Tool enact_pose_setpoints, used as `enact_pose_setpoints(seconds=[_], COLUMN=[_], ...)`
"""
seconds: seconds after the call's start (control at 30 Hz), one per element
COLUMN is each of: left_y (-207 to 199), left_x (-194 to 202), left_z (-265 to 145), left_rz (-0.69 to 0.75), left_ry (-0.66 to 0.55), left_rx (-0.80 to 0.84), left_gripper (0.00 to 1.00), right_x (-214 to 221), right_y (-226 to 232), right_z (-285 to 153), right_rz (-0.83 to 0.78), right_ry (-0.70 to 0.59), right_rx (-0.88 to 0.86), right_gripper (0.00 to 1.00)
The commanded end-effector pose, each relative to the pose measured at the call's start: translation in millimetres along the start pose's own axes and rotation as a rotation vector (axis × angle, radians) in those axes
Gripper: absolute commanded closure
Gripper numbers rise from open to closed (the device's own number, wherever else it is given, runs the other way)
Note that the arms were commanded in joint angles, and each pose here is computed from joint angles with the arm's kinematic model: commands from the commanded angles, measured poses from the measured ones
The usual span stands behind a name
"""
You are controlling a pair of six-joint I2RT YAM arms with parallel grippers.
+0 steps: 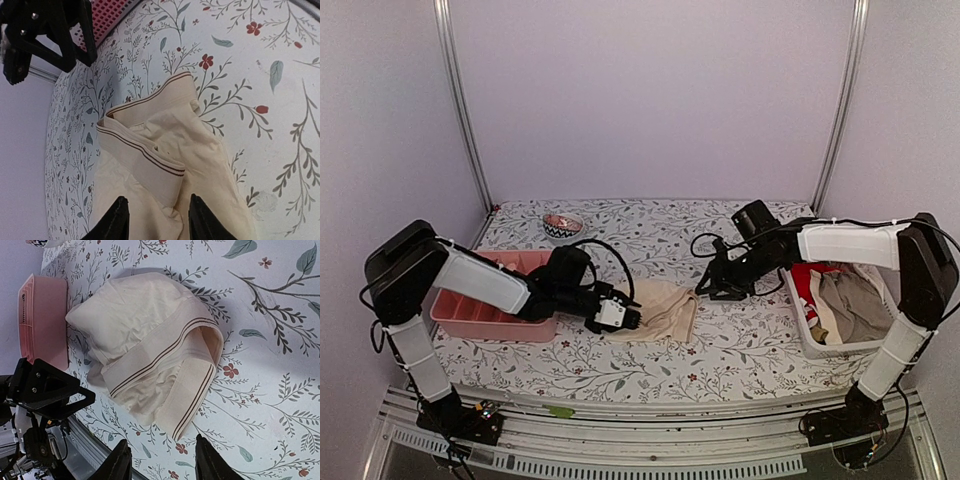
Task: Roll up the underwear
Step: Pick up the underwear from the center of the board.
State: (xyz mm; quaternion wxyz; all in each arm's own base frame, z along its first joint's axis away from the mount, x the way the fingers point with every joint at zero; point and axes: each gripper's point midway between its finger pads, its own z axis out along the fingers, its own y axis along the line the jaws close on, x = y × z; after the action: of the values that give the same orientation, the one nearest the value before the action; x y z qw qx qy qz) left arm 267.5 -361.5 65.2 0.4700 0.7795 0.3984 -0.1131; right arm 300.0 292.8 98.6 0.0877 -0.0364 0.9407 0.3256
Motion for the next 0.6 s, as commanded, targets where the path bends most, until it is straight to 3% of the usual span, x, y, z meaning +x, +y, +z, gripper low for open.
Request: enact_pose_setpoints(seconds=[0.0,0.3,0.57], left_y=[-1.8,2.4,26.1], left_x=[-5.8,1.5,-1.8], left_z=[15.6,37.3,51.2], left_rz=[0.052,0.065,0.052], left_ry=[-0.005,0.023,0.001], left_rx=[-0.048,-0.096,-0.141], left_gripper=[0.59,0.57,0.72], right_x=[-0.4,9.7,17.4], right_y=[2.0,-10.3,-19.5], right_z=[-14.3,-18.1,-16.4], right_rz=[0.006,0.033,0.059], right_ry=[-0.048,-0.042,-0.033], right_rx=[-0.010,0.007,0.027], right_gripper=[0.56,0.56,0.55])
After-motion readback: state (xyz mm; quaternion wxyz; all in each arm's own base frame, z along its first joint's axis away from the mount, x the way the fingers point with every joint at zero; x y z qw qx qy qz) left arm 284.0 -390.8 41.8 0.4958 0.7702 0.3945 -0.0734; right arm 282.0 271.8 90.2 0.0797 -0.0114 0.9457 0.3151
